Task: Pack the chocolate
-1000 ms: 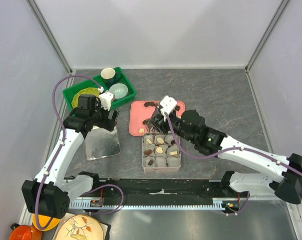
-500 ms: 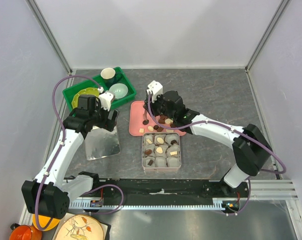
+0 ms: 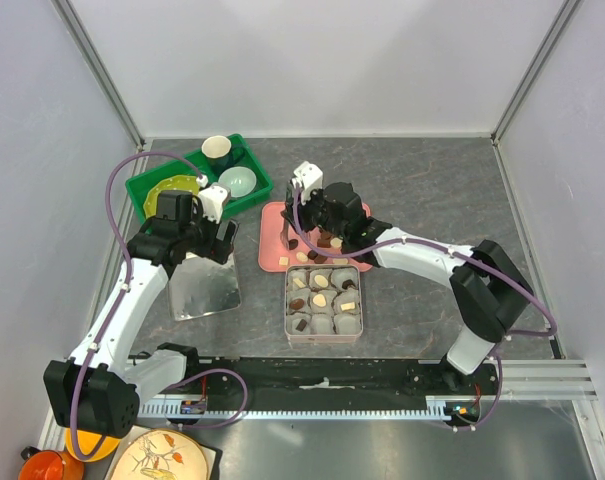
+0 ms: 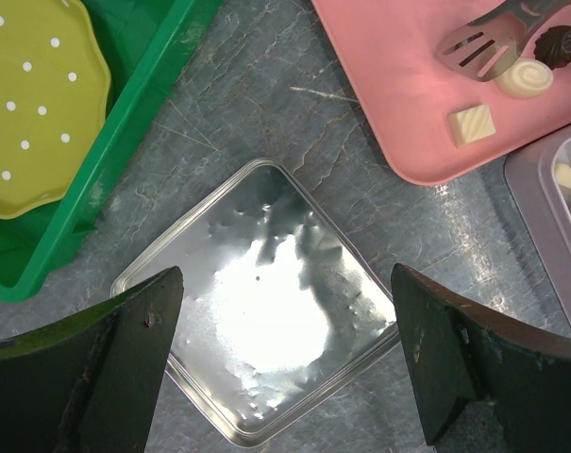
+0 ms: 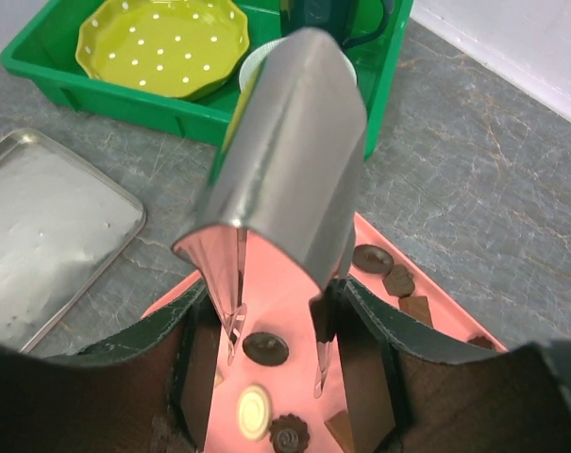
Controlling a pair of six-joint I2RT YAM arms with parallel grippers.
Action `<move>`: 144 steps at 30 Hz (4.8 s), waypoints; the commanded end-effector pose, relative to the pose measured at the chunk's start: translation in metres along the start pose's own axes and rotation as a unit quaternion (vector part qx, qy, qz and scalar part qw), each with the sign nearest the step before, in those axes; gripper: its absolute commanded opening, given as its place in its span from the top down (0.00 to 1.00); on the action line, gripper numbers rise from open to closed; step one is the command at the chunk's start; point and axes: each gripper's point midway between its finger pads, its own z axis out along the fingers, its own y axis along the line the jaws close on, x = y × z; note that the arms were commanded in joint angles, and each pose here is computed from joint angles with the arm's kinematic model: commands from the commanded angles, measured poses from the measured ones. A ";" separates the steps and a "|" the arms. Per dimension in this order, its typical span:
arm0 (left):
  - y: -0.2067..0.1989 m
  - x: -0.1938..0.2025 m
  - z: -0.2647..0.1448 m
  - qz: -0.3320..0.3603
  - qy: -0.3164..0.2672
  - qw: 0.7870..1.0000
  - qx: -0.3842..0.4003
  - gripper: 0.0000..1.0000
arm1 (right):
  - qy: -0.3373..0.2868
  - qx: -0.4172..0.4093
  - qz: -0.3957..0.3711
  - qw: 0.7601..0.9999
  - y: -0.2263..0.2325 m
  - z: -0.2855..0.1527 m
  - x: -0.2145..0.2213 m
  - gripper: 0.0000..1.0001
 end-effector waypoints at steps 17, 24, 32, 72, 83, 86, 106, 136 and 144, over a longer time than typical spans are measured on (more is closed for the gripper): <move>0.006 -0.011 -0.005 0.012 -0.021 1.000 -0.012 0.02 | -0.026 -0.010 0.006 1.000 0.003 0.003 0.004 0.54; 0.005 -0.012 -0.006 0.011 -0.023 1.000 -0.010 0.02 | -0.040 -0.007 0.006 0.999 0.001 -0.003 -0.010 0.65; 0.005 -0.009 -0.005 0.012 -0.019 1.000 -0.011 0.02 | -0.097 0.008 -0.024 0.995 -0.005 -0.045 -0.078 0.70; 0.004 -0.004 -0.004 0.005 -0.014 1.000 -0.009 0.02 | 0.023 -0.158 0.028 0.987 0.115 -0.168 0.017 0.60; 0.002 -0.007 -0.006 0.003 -0.020 1.000 -0.005 0.02 | -0.006 -0.148 0.011 0.989 0.109 -0.178 -0.021 0.59; 0.001 -0.007 -0.006 0.002 -0.020 1.000 -0.003 0.02 | -0.032 -0.139 0.004 0.990 0.104 -0.185 -0.046 0.62; 0.003 -0.009 -0.010 0.005 -0.027 1.000 -0.008 0.02 | -0.131 0.043 -0.031 0.990 -0.014 -0.062 -0.121 0.70; 0.004 -0.003 -0.002 0.010 -0.017 1.000 -0.009 0.02 | -0.037 0.075 -0.002 0.997 -0.112 0.028 -0.018 0.52; 0.006 0.001 0.000 0.013 -0.012 1.000 -0.012 0.02 | -0.017 0.067 0.009 0.998 -0.111 0.032 0.003 0.52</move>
